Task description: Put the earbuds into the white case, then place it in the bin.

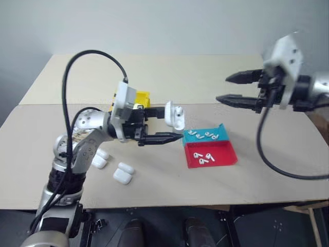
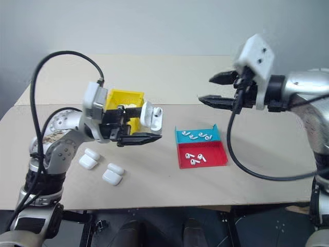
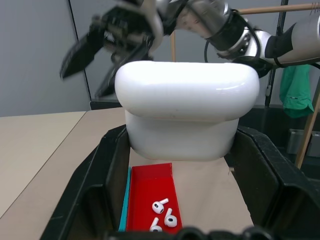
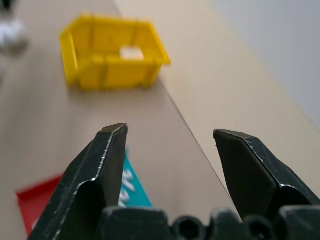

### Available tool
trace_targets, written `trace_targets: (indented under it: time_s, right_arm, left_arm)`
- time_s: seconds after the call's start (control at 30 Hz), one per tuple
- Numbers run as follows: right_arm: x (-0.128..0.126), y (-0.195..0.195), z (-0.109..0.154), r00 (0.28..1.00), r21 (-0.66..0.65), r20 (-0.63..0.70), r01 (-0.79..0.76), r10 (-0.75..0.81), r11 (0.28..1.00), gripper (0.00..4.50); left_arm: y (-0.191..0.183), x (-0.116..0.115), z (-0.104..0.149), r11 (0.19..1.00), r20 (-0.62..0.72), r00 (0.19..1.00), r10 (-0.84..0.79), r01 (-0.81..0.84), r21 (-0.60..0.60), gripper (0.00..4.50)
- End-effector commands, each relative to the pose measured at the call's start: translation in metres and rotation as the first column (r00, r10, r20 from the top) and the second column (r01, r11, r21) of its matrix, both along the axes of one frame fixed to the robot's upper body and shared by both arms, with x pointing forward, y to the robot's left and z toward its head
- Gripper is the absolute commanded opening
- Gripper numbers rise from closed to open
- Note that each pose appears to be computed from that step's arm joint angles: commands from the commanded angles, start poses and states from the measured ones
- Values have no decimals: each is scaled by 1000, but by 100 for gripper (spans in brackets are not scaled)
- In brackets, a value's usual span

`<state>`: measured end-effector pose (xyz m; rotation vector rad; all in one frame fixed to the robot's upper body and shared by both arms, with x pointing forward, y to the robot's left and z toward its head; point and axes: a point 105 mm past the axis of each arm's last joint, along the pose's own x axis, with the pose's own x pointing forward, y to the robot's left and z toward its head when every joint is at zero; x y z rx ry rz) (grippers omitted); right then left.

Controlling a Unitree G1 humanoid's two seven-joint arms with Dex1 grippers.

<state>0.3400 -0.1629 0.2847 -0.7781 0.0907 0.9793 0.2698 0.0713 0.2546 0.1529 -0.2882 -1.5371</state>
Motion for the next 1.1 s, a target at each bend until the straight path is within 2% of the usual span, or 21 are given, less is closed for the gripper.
trace_targets:
  time_s: [0.03, 0.07, 0.3, 0.47, 0.67, 1.1]
  right_arm:
    - [13, 1, -14, 994, -227, -20, -108, 106, 968, 207]
    - [19, 3, -20, 991, -276, -41, -133, 126, 952, 173]
    - [41, 11, -57, 956, -465, -183, -288, 228, 837, 173]
    - [54, 7, -82, 950, -598, -214, -313, 229, 738, 173]
    - [61, 8, -98, 945, -639, -234, -327, 229, 696, 173]
    - [69, 11, -116, 952, -652, -223, -307, 211, 694, 173]
  left_arm:
    - [3, -4, 8, 1000, 38, 999, 3, -2, -28, 277]
    - [3, -4, 8, 999, 40, 999, 12, -11, -32, 277]
    - [9, -3, 11, 998, 47, 998, 52, -50, -40, 277]
    - [13, -5, 11, 997, 51, 996, 74, -72, -39, 277]
    - [16, -8, 9, 995, 57, 993, 99, -97, -37, 277]
    - [15, -11, 8, 991, 62, 989, 131, -129, -39, 277]
